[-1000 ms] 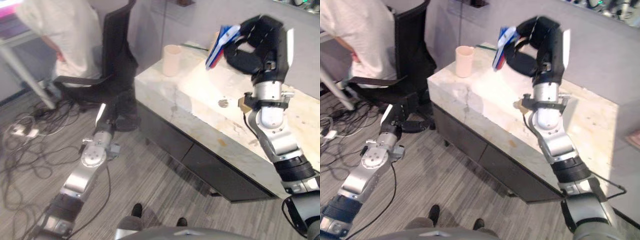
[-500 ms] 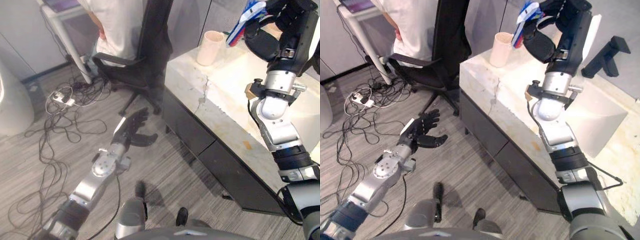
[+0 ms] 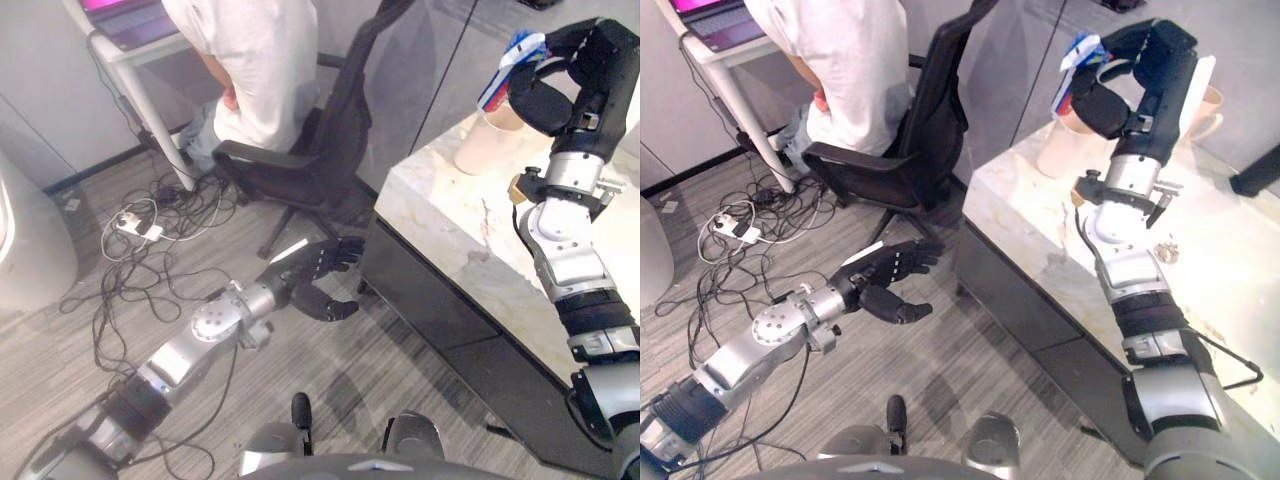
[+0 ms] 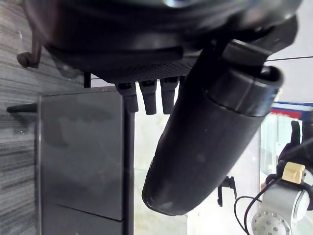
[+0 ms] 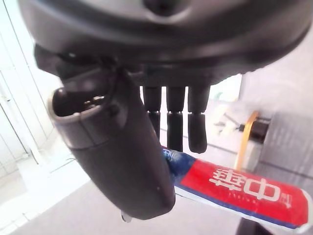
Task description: Organize the bathroom.
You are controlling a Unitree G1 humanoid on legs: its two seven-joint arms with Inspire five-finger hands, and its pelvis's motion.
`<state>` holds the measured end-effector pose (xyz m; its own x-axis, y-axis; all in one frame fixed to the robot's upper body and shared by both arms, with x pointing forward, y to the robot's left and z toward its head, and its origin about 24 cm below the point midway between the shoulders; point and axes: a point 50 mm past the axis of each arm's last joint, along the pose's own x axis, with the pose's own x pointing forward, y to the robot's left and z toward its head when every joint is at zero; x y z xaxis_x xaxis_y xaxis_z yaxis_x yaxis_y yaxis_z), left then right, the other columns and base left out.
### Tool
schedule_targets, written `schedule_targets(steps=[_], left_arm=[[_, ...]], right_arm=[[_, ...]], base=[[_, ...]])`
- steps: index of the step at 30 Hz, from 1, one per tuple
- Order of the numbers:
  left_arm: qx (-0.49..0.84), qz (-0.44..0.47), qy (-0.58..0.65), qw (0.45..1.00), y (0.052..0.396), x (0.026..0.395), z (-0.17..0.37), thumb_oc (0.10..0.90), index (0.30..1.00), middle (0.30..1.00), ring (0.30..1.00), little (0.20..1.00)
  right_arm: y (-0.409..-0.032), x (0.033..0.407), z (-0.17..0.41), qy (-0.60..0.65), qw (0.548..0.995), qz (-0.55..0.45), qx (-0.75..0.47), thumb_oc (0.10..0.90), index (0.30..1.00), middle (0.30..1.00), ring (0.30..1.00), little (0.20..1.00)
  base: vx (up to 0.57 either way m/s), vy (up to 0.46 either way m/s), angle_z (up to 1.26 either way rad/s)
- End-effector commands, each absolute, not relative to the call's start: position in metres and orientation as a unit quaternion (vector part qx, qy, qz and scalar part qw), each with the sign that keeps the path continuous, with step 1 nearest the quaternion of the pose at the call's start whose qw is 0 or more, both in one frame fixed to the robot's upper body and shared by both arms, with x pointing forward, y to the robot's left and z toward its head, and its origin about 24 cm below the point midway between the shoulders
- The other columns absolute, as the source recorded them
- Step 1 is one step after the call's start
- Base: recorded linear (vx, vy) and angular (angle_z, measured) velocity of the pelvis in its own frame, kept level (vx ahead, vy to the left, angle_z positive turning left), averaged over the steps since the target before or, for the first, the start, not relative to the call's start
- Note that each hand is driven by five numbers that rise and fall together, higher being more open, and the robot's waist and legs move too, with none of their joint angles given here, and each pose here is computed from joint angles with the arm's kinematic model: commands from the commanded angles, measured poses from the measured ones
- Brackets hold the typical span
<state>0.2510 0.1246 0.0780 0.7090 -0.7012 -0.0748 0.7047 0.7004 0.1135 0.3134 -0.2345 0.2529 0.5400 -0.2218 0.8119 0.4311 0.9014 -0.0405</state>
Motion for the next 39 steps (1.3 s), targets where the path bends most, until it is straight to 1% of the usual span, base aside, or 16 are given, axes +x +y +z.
schedule_targets(steps=[1, 5, 6, 9, 16, 22, 25, 32, 39], left_arm=[[-0.026, -0.386, -0.045, 0.921, 0.105, 0.236, 0.094, 0.800, 0.900, 0.900, 0.900, 0.900], [-0.008, -0.361, -0.047, 0.931, 0.109, 0.239, 0.092, 0.800, 0.900, 0.900, 0.900, 0.900], [-0.035, -0.345, -0.048, 0.937, 0.106, 0.241, 0.092, 0.800, 0.900, 0.900, 0.900, 0.900], [-0.043, -0.341, -0.050, 0.938, 0.105, 0.243, 0.090, 0.800, 0.900, 0.900, 0.900, 0.900], [-0.055, -0.340, -0.042, 0.938, 0.097, 0.239, 0.084, 0.800, 0.900, 0.900, 0.900, 0.900], [-0.057, -0.346, -0.042, 0.936, 0.095, 0.239, 0.083, 0.800, 0.900, 0.900, 0.900, 0.900], [-0.058, -0.347, -0.034, 0.936, 0.094, 0.238, 0.080, 0.800, 0.900, 0.900, 0.900, 0.900], [-0.055, -0.338, -0.021, 0.939, 0.103, 0.233, 0.073, 0.800, 0.900, 0.900, 0.900, 0.900], [-0.053, -0.329, -0.015, 0.943, 0.107, 0.229, 0.072, 0.800, 0.900, 0.900, 0.900, 0.900]], right_arm=[[-0.202, 0.263, 0.335, -0.584, 0.791, -0.152, -0.103, 0.400, 0.300, 0.300, 0.300, 0.300], [-0.195, 0.244, 0.330, -0.588, 0.797, -0.113, -0.077, 0.400, 0.300, 0.300, 0.300, 0.300], [-0.189, 0.237, 0.326, -0.589, 0.799, -0.095, -0.077, 0.400, 0.300, 0.300, 0.300, 0.300], [-0.185, 0.236, 0.318, -0.578, 0.807, -0.084, -0.087, 0.400, 0.300, 0.300, 0.300, 0.300], [-0.184, 0.235, 0.301, -0.551, 0.830, -0.064, -0.060, 0.400, 0.300, 0.300, 0.300, 0.300], [-0.181, 0.240, 0.287, -0.515, 0.853, -0.036, -0.077, 0.400, 0.300, 0.300, 0.300, 0.300], [-0.182, 0.247, 0.278, -0.494, 0.864, -0.048, -0.086, 0.400, 0.300, 0.300, 0.300, 0.300], [-0.196, 0.250, 0.270, -0.474, 0.868, -0.095, -0.111, 0.400, 0.300, 0.300, 0.300, 0.300], [-0.209, 0.251, 0.268, -0.467, 0.867, -0.136, -0.110, 0.400, 0.300, 0.300, 0.300, 0.300]], base=[[0.18, -0.077, -0.16], [0.08, -0.036, -0.08], [0.12, -0.011, -0.15], [0.08, -0.001, -0.33], [0.04, 0.021, -0.26], [0.00, 0.008, -0.01], [0.00, 0.001, 0.03], [0.02, -0.007, 0.03], [0.06, -0.023, -0.02]])
